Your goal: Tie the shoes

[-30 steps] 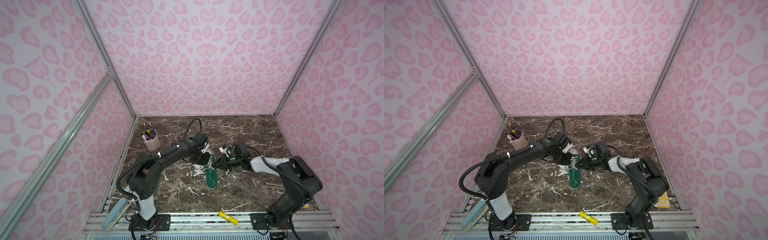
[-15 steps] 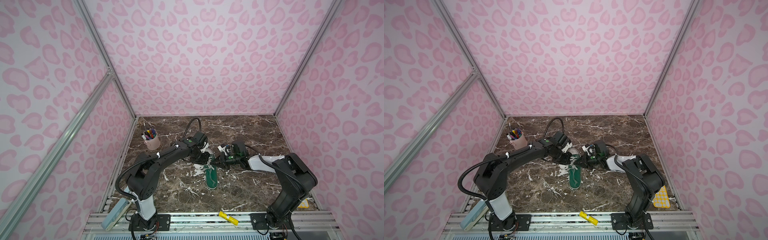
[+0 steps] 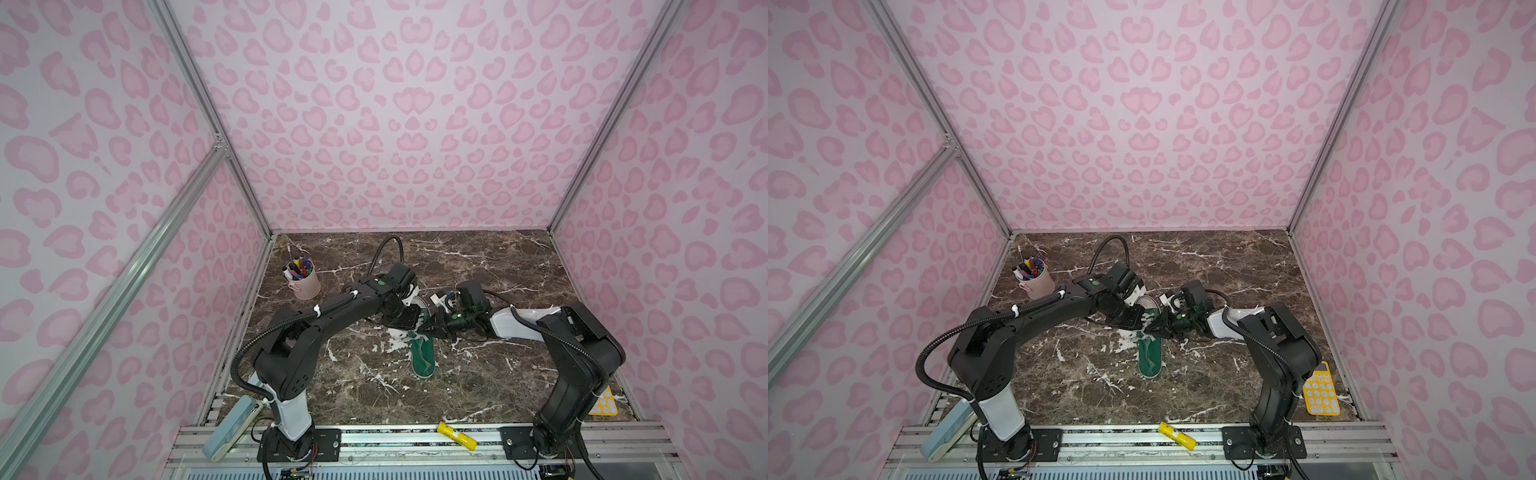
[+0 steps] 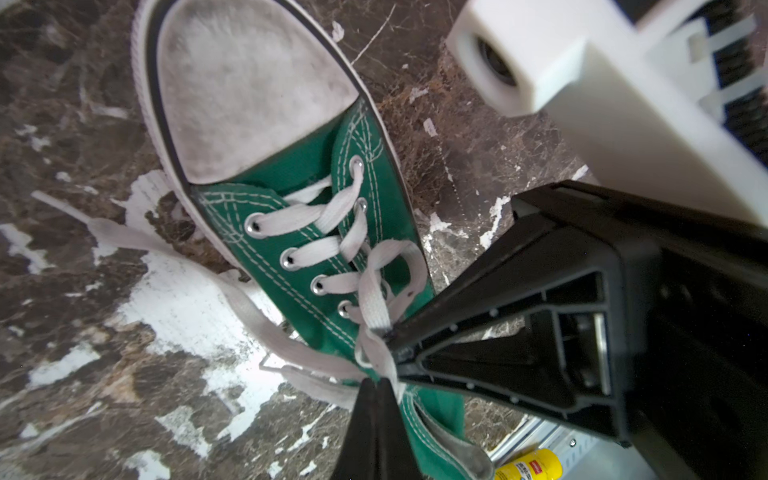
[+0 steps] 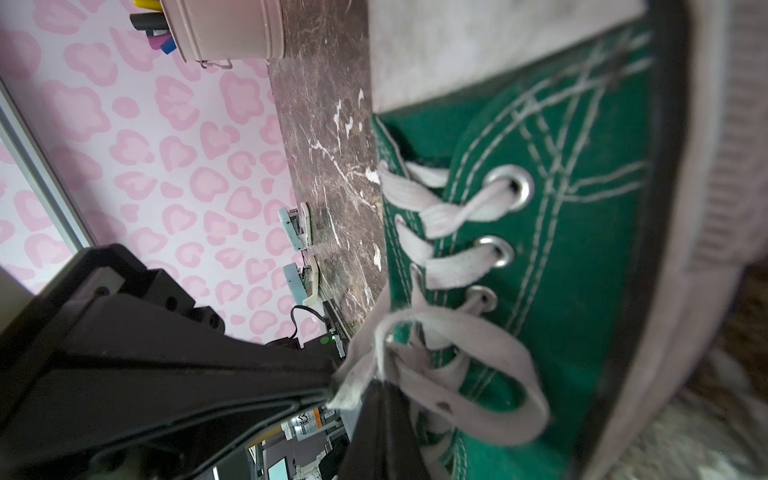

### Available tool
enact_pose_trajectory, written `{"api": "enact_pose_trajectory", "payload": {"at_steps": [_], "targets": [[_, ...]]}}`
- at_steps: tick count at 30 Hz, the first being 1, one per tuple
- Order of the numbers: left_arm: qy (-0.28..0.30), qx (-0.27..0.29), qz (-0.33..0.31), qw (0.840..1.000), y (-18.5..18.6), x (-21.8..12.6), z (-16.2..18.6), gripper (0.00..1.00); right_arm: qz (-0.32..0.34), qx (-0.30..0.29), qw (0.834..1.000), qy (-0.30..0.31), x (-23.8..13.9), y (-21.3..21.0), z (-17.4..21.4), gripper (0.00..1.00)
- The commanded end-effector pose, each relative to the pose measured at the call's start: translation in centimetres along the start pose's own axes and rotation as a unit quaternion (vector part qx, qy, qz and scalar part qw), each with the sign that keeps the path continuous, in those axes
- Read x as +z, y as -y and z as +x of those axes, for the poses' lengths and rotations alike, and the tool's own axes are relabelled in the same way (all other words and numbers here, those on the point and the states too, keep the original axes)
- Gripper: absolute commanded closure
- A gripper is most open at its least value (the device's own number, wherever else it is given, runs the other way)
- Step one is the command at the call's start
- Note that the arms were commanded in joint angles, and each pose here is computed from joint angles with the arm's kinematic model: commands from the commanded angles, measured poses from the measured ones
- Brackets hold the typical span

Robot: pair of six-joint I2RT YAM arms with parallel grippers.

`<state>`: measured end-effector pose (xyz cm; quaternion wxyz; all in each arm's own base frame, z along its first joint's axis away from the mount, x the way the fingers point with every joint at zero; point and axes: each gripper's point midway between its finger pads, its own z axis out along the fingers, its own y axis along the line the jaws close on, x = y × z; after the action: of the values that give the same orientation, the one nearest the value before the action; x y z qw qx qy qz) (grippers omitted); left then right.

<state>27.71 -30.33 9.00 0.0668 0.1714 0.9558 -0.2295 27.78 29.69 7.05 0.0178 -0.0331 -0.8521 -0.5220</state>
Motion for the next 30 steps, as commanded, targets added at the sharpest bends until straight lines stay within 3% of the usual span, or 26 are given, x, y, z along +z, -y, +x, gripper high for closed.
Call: {"api": "enact_pose_trajectory", "payload": {"at_steps": [1, 15, 20, 30], "targets": [[0.003, -0.005, 0.013, 1.0, 0.5, 0.2, -0.1, 0.97, 0.009, -0.002, 1.0, -0.003, 0.0, 0.6, 0.2, 0.95], [0.003, -0.007, 0.015, 1.0, 0.4, 0.5, 0.0, 0.97, 0.005, -0.009, 1.0, 0.009, -2.5, -0.3, 1.0, 0.91], [0.004, -0.008, 0.016, 1.0, 0.5, 0.3, 0.0, 0.97, 0.021, 0.002, 1.0, 0.022, -3.7, 1.2, 0.9, 0.91], [0.006, -0.006, 0.017, 1.0, 0.7, 0.1, 0.0, 0.97, 0.016, 0.005, 1.0, 0.014, -3.0, 1.9, 0.6, 0.94]]}}
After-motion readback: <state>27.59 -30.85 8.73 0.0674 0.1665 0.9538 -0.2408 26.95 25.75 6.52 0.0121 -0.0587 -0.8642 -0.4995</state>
